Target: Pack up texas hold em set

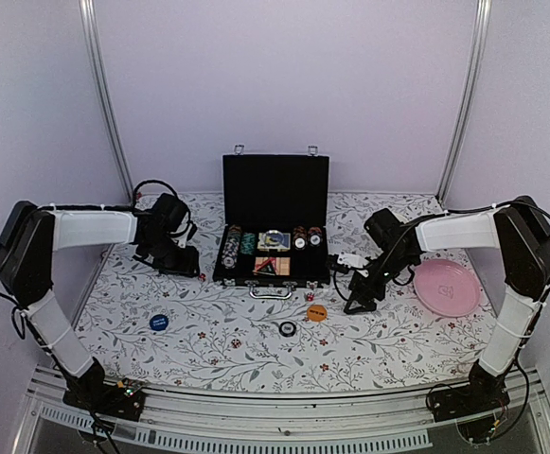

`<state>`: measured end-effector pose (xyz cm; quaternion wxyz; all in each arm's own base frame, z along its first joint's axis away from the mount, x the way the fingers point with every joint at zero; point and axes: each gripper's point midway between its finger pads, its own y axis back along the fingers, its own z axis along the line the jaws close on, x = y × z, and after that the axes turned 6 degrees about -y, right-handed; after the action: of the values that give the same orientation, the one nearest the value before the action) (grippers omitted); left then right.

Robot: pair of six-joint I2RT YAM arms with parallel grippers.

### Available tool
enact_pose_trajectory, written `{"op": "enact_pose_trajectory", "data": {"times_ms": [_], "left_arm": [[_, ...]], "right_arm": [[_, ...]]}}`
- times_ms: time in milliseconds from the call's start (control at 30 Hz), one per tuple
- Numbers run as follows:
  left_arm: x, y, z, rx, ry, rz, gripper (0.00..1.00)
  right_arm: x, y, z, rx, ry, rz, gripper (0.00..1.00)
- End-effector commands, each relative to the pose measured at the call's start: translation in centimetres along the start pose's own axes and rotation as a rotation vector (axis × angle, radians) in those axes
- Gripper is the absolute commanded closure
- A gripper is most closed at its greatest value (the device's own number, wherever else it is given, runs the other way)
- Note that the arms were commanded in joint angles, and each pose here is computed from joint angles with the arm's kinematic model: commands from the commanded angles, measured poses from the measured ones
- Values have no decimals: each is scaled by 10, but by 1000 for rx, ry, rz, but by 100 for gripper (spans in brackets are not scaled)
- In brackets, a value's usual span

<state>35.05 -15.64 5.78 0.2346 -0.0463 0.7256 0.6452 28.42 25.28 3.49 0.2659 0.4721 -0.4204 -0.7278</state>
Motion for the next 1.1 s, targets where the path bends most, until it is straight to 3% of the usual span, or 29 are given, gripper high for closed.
{"op": "enact_pose_trajectory", "data": {"times_ms": [0,1067], "left_arm": [[-13,-9,-2,44,-17,-4,51],[-15,-55,-3,19,-51,82,71]], "right_arm": [[-3,-3,-1,3,19,10,16],[4,-7,-3,8,19,33,16]]}}
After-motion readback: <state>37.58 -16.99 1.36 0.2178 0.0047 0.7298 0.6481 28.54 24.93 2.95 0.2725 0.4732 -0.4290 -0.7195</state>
